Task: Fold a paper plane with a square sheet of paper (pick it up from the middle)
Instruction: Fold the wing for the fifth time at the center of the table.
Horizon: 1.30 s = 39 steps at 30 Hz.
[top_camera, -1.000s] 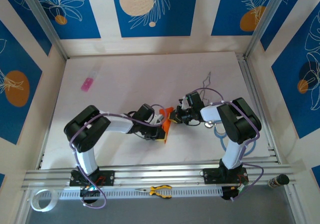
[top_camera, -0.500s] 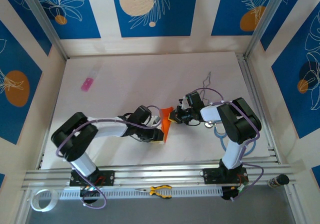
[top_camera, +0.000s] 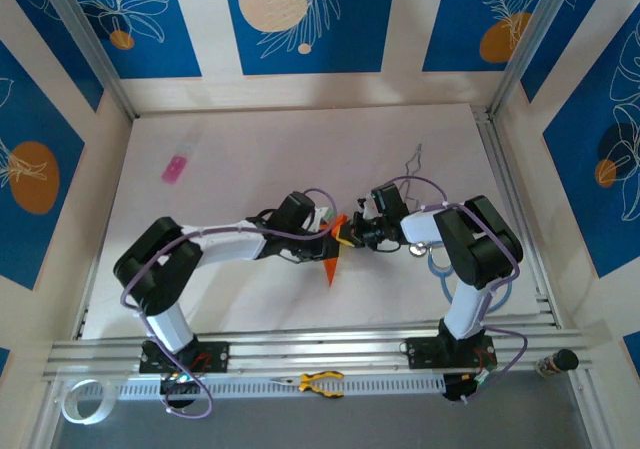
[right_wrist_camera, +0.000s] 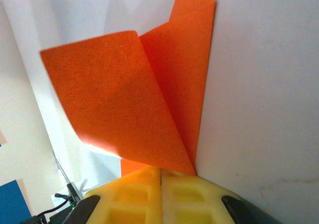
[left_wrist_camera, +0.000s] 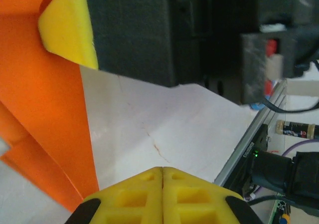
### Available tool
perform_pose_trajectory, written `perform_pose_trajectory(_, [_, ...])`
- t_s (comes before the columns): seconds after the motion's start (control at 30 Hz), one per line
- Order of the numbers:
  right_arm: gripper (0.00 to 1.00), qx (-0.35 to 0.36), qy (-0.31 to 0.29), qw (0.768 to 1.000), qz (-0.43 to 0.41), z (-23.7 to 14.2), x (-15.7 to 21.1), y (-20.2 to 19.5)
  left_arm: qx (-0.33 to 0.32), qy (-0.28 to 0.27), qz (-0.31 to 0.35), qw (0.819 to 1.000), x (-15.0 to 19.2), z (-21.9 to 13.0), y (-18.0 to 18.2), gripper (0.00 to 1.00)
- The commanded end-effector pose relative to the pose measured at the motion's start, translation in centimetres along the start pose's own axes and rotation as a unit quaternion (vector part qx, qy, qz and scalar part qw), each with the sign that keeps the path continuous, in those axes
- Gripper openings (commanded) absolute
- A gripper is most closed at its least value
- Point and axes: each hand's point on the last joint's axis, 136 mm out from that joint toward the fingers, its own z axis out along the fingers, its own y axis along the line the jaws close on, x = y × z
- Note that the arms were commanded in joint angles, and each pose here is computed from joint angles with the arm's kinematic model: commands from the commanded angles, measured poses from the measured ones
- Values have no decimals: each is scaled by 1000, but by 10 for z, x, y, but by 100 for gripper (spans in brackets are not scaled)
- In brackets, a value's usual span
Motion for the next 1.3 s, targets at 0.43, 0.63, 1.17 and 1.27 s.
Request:
perform_pose_trajectory(0.43, [6, 57, 18, 998, 30, 9, 20, -32, -79, 33, -13, 996, 24, 23, 57, 6])
perform_pose_trajectory(0.63, [7, 53, 19, 998, 28, 8, 18, -29, -82, 52, -25, 995, 43, 27, 73, 3])
perform_pose_trajectory(1.17, [10, 5, -44, 998, -33, -50, 6, 19, -81, 99, 12, 992, 77, 15, 86, 0])
perform_pose_trajectory(1.27, [10, -11, -34, 998, -54, -52, 18, 24, -75, 108, 21, 991, 80, 15, 85, 0])
